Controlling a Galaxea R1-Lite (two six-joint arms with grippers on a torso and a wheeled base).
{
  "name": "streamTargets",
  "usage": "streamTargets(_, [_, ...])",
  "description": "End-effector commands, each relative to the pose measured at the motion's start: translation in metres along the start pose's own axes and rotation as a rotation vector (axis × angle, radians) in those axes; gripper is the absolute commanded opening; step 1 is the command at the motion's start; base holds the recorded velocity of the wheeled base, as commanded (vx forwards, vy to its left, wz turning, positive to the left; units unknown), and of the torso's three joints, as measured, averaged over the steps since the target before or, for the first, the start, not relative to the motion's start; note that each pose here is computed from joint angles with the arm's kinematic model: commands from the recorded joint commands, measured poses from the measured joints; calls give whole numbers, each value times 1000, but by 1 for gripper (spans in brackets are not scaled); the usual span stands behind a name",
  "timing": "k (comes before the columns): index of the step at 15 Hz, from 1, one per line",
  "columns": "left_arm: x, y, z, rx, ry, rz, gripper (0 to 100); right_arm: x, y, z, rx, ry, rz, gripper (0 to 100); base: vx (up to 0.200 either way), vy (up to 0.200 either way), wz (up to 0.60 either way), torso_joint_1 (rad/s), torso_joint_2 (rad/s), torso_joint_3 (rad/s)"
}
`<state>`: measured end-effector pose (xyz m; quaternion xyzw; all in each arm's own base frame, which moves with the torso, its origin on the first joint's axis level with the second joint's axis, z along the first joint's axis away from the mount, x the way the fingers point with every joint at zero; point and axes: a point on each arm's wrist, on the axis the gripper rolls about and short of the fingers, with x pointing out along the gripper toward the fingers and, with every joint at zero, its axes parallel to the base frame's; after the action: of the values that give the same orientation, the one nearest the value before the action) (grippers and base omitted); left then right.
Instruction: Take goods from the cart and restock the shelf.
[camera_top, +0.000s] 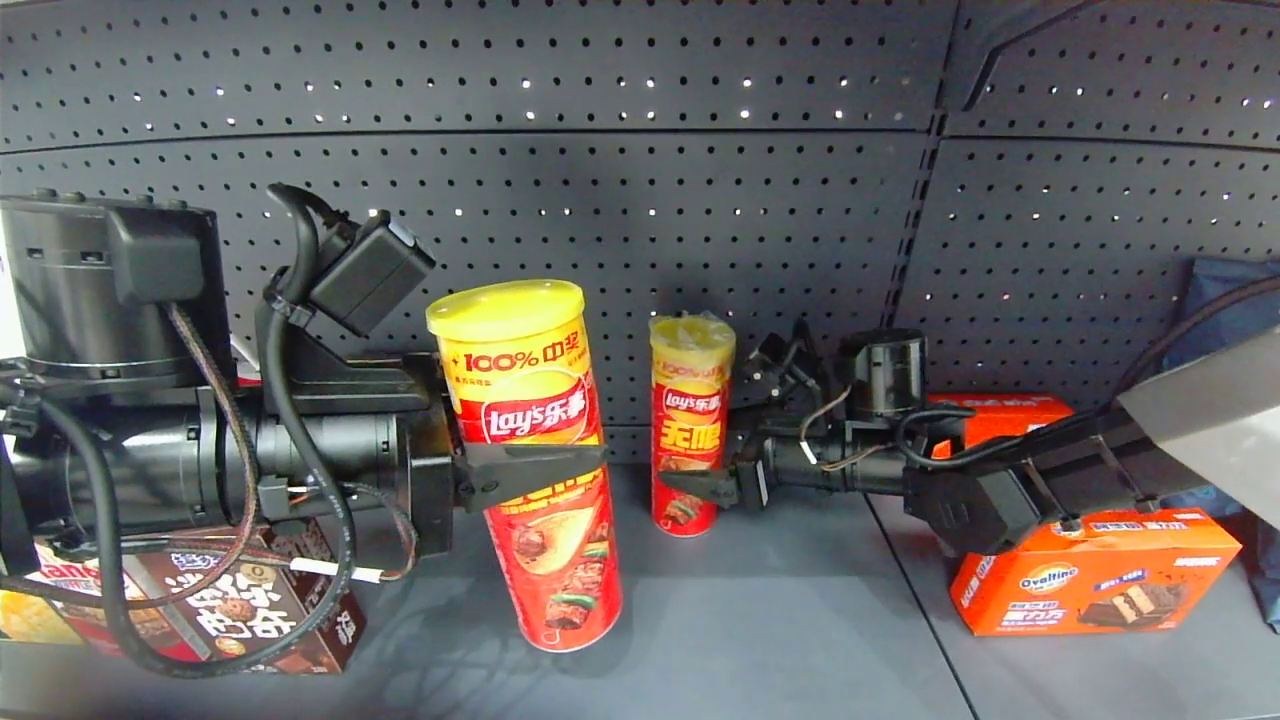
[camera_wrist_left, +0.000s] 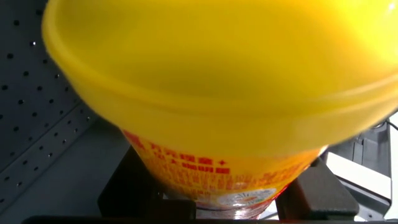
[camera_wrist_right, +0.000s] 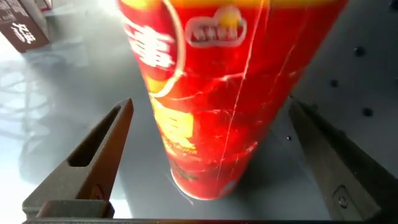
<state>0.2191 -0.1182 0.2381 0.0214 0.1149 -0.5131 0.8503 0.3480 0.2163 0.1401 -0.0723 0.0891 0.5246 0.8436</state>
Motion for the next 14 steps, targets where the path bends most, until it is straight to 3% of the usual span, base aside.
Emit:
streamTargets(1, [0,0,0,1,-2,2,0,9,-3,-7,7,10,6,100,0,0,0,0,0,0])
streamTargets(13, [-3,4,-1,-6,0,19,0,26,-8,-32,21,35,15,100,0,0,0,0,0,0])
streamTargets(14, [-3,4,-1,-6,0,19,0,26,-8,-32,21,35,15,0,0,0,0,0,0,0])
